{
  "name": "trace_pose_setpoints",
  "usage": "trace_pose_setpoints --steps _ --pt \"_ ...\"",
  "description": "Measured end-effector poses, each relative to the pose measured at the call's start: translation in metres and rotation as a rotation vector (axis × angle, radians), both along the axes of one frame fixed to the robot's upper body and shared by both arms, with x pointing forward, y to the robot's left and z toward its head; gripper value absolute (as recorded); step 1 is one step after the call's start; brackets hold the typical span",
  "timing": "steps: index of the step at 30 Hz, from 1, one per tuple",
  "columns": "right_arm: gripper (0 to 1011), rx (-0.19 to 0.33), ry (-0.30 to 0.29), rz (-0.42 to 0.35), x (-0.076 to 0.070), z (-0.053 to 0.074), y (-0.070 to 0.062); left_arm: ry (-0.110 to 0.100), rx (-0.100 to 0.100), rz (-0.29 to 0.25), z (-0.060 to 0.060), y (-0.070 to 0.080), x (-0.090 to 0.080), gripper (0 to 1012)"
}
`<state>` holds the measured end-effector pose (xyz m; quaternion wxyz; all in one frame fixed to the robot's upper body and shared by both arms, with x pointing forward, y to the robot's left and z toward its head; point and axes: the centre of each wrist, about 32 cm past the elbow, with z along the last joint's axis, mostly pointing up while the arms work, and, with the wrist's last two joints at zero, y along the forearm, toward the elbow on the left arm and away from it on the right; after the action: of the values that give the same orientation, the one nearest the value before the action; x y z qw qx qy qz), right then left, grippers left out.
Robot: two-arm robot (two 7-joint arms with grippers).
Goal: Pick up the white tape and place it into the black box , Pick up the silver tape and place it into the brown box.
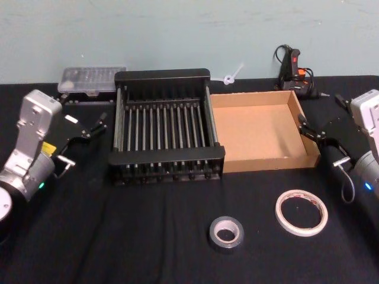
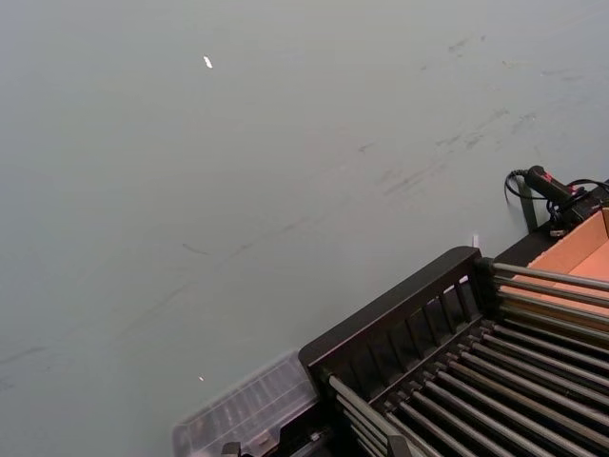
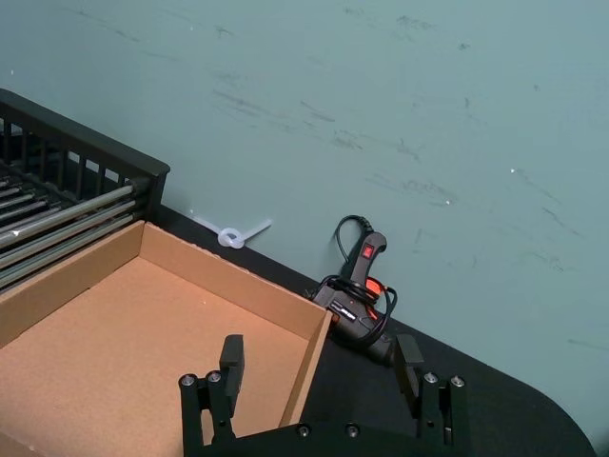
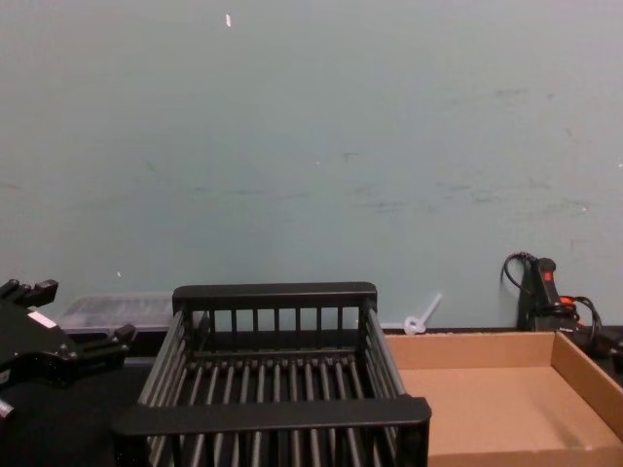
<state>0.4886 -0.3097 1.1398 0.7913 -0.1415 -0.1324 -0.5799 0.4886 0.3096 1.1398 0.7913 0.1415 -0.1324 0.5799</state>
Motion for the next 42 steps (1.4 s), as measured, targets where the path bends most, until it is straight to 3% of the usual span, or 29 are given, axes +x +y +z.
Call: trace_pose_setpoints --steps 42 --pt "1003 0.007 0.007 0.01 0.0007 0.0021 -0.0015 0.0 0.0 0.0 0.0 0.0 0.0 1001"
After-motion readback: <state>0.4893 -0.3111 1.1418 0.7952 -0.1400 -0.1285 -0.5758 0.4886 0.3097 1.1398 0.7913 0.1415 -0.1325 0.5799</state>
